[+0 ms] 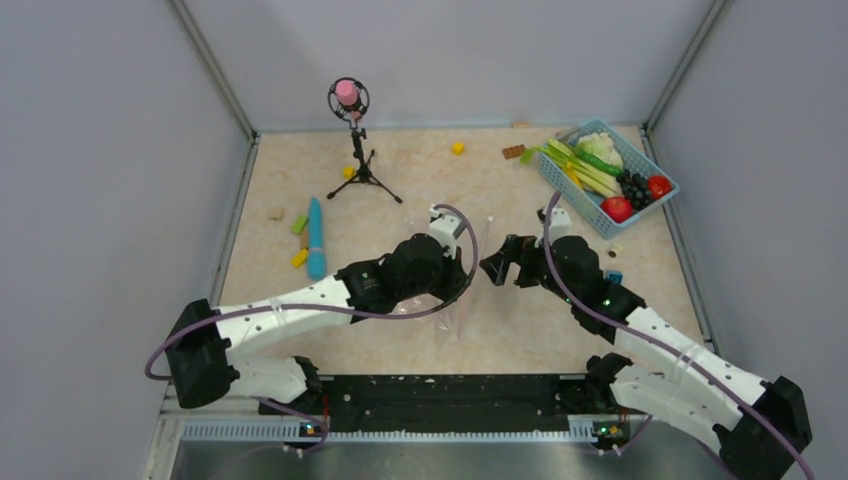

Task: Place the food in the zip-top bag and seal the zipper
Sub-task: Pick up the zipper food storage bag at the center of the board, then open the zipper of the food storage bag.

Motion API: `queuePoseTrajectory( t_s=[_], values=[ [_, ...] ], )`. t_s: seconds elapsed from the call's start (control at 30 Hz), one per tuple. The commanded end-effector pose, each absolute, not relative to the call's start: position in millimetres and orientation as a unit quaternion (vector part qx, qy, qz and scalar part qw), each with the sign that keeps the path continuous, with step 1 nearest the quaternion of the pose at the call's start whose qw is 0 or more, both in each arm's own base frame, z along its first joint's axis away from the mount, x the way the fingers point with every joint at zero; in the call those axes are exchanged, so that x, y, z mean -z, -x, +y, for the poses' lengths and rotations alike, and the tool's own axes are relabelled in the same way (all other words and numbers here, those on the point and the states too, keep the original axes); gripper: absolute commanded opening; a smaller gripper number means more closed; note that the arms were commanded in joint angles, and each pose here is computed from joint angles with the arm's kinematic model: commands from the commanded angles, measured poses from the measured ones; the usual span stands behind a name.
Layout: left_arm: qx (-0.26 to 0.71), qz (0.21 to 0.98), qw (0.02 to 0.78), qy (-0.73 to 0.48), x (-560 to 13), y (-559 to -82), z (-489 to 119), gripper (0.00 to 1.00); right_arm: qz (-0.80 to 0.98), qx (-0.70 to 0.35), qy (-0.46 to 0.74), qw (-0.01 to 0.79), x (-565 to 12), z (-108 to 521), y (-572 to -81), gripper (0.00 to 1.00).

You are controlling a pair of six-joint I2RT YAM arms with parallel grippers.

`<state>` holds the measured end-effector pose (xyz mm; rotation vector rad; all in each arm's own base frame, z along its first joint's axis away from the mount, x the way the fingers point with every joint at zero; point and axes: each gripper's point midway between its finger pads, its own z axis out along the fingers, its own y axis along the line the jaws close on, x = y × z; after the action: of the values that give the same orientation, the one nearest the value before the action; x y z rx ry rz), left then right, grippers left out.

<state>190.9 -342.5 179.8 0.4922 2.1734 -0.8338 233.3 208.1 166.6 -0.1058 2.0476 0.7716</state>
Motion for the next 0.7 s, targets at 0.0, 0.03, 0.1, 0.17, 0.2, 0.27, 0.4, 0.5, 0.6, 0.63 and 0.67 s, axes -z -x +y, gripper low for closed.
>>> queuePoseTrajectory(
  t_s=[0.0, 0.03, 0.1, 0.17, 0.2, 0.27, 0.4, 0.5, 0.6, 0.63, 0.67],
  values=[
    [0.346, 0.828, 0.4, -0.186, -197, -197, -350, 0.0, 0.806, -0.297, 0.0, 0.513, -203, 200, -253, 0.99],
    [0.345, 0.828, 0.4, -0.187, -197, -198, -350, 0.0, 0.803, -0.298, -0.001, 0.516, -208, 201, -256, 0.99],
    [0.344, 0.829, 0.399, -0.185, -197, -199, -351, 0.0, 0.804, -0.295, -0.004, 0.516, -212, 205, -262, 0.99],
    [0.344, 0.83, 0.398, -0.184, -196, -199, -353, 0.0, 0.811, -0.277, -0.014, 0.516, -213, 205, -271, 0.99],
    [0.343, 0.832, 0.397, -0.181, -196, -200, -352, 0.0, 0.816, -0.266, -0.017, 0.513, -211, 205, -275, 0.99],
    [0.341, 0.834, 0.395, -0.178, -194, -201, -353, 0.0, 0.827, -0.247, -0.021, 0.505, -204, 205, -280, 0.99],
    [0.339, 0.837, 0.392, -0.176, -191, -200, -353, 0.0, 0.831, -0.243, -0.024, 0.5, -200, 209, -284, 0.99],
    [0.338, 0.837, 0.393, -0.172, -192, -201, -352, 0.0, 0.828, -0.246, -0.022, 0.504, -203, 211, -285, 0.99],
    [0.336, 0.838, 0.395, -0.17, -192, -202, -351, 0.0, 0.831, -0.24, -0.021, 0.502, -201, 209, -284, 0.99],
    [0.335, 0.838, 0.396, -0.169, -192, -202, -351, 0.0, 0.831, -0.24, -0.018, 0.501, -202, 209, -283, 0.99],
    [0.332, 0.839, 0.397, -0.167, -192, -203, -350, 0.0, 0.831, -0.24, -0.017, 0.502, -203, 209, -282, 0.99]
  ],
)
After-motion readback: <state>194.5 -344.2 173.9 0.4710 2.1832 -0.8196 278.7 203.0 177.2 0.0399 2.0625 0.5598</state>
